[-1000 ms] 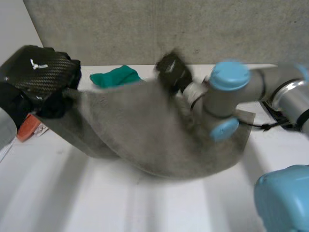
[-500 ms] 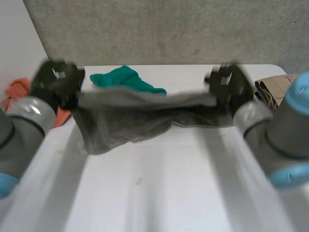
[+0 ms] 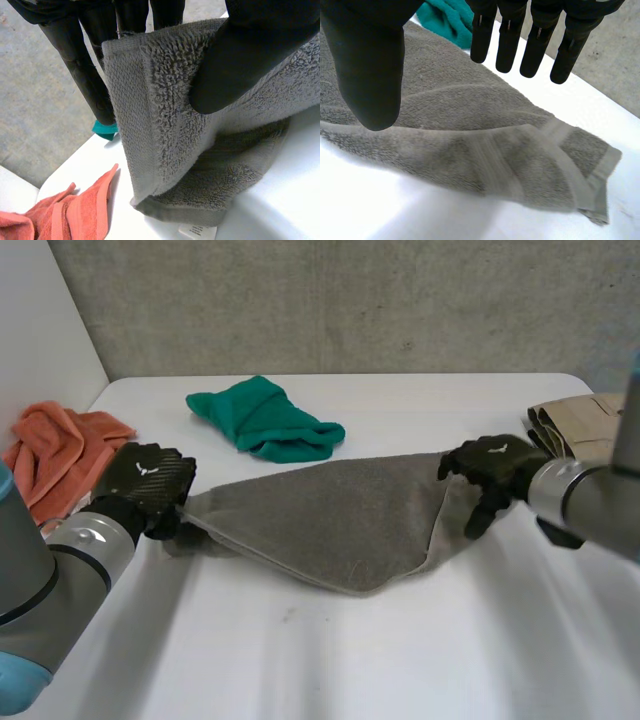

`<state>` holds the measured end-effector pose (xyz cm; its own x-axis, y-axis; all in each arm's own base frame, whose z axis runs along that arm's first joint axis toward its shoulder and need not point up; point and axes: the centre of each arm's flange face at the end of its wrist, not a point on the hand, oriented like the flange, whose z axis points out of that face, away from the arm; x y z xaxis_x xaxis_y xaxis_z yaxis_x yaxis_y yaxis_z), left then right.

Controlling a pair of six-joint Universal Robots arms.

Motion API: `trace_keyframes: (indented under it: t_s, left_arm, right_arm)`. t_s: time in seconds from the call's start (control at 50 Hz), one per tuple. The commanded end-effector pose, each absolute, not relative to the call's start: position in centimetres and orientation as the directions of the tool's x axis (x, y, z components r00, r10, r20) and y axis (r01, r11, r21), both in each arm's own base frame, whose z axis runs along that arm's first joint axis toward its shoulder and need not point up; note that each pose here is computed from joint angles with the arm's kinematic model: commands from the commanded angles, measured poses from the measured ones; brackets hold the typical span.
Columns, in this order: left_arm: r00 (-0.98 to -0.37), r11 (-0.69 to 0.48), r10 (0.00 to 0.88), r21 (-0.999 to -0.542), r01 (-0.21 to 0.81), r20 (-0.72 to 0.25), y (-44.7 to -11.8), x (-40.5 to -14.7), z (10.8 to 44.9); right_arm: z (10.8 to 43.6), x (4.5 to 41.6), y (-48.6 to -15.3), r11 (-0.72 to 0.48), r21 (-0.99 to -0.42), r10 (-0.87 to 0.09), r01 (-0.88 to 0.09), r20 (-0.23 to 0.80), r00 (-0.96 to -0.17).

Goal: Fold the laundry.

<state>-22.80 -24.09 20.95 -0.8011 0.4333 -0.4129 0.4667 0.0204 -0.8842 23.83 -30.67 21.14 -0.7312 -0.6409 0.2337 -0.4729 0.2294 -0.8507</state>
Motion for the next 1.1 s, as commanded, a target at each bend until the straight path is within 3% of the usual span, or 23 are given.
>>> trace_keyframes:
  t_s: [0.02, 0.12, 0.28, 0.56, 0.62, 0.66, 0.72, 0.74, 0.94, 1.04, 1.1]
  left_arm:
    - [-0.815, 0.046, 0.433, -0.894, 0.445, -0.384, -24.0, -22.5, 20.7]
    - [-0.821, 0.053, 0.433, -0.899, 0.435, -0.372, -24.0, -22.5, 20.7]
    - [-0.826, 0.046, 0.43, -0.905, 0.423, -0.364, -23.7, -22.5, 21.2]
    - [-0.832, 0.043, 0.418, -0.907, 0.42, -0.365, -23.9, -22.3, 21.5]
    - [-0.833, 0.046, 0.414, -0.906, 0.421, -0.367, -24.0, -22.2, 21.5]
    - [-0.836, 0.044, 0.404, -0.905, 0.424, -0.372, -24.0, -21.9, 22.0]
    - [-0.847, 0.033, 0.378, -0.908, 0.417, -0.375, -24.2, -21.3, 23.1]
    - [-0.854, 0.014, 0.36, -0.913, 0.408, -0.376, -24.3, -21.0, 24.3]
    - [-0.894, -0.199, 0.223, -0.916, 0.349, -0.389, -22.7, -18.8, 35.4]
    - [-0.897, -0.256, 0.193, -0.903, 0.345, -0.397, -21.5, -18.2, 38.7]
    - [-0.888, -0.207, 0.216, -0.908, 0.365, -0.406, -21.8, -18.2, 37.8]
  right_arm:
    - [21.6, 23.0, -32.4, 0.08, -0.75, -0.697, -0.656, 0.429, -0.575]
    - [19.6, 23.4, -34.8, -0.089, -0.637, -0.666, -0.766, 0.61, -0.43]
    - [15.9, 23.7, -38.0, -0.143, -0.546, -0.63, -0.825, 0.693, -0.35]
    - [11.7, 25.0, -40.1, -0.169, -0.541, -0.627, -0.824, 0.704, -0.334]
    - [13.7, 24.8, -41.0, -0.179, -0.556, -0.559, -0.812, 0.736, -0.381]
    - [15.9, 24.3, -40.8, -0.13, -0.614, -0.527, -0.779, 0.708, -0.47]
    - [18.8, 23.4, -39.9, -0.093, -0.661, -0.503, -0.744, 0.677, -0.538]
    - [21.1, 22.6, -39.1, -0.098, -0.672, -0.481, -0.734, 0.678, -0.556]
    - [34.0, 16.1, -34.2, -0.109, -0.654, -0.298, -0.749, 0.74, -0.603]
    - [36.3, 15.2, -30.5, -0.06, -0.665, -0.38, -0.744, 0.705, -0.599]
    - [35.5, 15.4, -29.5, -0.041, -0.665, -0.459, -0.746, 0.675, -0.577]
